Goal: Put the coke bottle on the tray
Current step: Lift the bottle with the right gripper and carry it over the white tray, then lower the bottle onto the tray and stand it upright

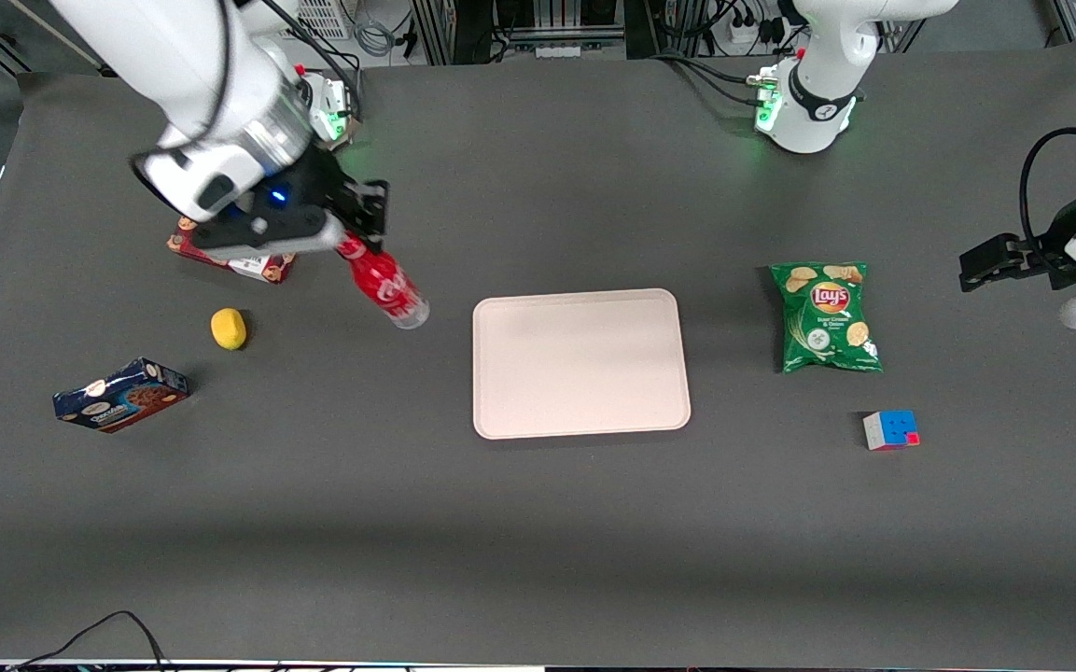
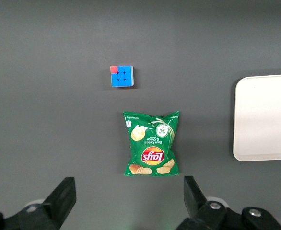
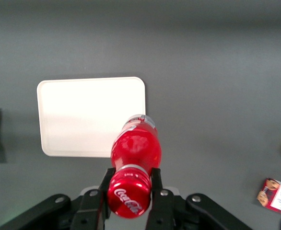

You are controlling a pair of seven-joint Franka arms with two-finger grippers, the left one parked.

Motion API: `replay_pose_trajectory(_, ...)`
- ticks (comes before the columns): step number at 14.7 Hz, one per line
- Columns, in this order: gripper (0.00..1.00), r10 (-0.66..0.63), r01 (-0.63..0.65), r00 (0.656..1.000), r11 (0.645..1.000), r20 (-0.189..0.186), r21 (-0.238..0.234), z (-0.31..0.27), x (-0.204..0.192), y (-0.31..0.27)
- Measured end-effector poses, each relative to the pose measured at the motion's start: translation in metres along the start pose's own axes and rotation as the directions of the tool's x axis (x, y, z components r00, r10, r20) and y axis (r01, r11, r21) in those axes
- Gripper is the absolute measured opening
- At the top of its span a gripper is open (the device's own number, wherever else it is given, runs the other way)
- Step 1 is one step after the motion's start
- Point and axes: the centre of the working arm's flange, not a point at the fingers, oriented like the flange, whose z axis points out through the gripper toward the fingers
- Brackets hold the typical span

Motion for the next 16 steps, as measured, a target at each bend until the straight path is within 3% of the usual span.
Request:
replay_pose_trajectory(8, 0.33, 0.000, 0.002, 0.999, 0.998, 0.042, -0.059, 0.131, 0.052, -0.076)
replay_pose_trajectory(13, 0.33, 0.077, -0.067, 0.992, 0.992, 0.096, -0.107, 0.226, 0.055, -0.095)
replay_pose_trajectory(16, 0.33, 0.095, -0.085, 0.991, 0.991, 0.095, -0.102, 0.271, 0.056, -0.098)
